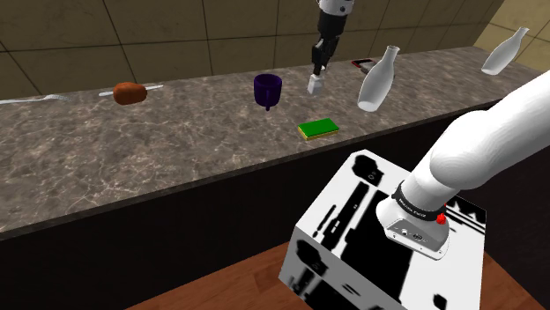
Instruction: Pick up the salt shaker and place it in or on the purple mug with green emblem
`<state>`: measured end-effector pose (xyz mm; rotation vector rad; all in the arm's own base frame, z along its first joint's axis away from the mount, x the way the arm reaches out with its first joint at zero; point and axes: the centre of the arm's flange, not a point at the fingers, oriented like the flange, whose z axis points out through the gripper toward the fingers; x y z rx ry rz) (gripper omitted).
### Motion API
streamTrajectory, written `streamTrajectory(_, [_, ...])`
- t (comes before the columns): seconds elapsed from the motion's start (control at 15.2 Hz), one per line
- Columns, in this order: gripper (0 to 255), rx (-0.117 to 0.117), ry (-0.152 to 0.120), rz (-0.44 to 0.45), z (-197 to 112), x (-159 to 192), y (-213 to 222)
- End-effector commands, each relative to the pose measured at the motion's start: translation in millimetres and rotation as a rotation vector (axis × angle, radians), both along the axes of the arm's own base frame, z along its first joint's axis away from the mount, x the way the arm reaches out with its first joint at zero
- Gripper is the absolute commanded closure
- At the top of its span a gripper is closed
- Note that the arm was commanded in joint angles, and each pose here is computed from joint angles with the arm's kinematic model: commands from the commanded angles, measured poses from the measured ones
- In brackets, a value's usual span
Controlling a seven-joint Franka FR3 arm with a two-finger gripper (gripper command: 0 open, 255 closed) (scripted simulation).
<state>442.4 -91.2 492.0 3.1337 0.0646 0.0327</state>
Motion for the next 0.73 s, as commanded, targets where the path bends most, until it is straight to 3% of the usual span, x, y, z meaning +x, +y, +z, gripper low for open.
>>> streamTrajectory(0.0, [255,0.0,0.0,0.0,10.8,0.4,0.0])
streamTrajectory(0.53, [255,0.0,0.0,0.0,50.4,0.3,0.0])
streamTrajectory(0.66, [255,0.0,0.0,0.0,56.7,25.4,5.2])
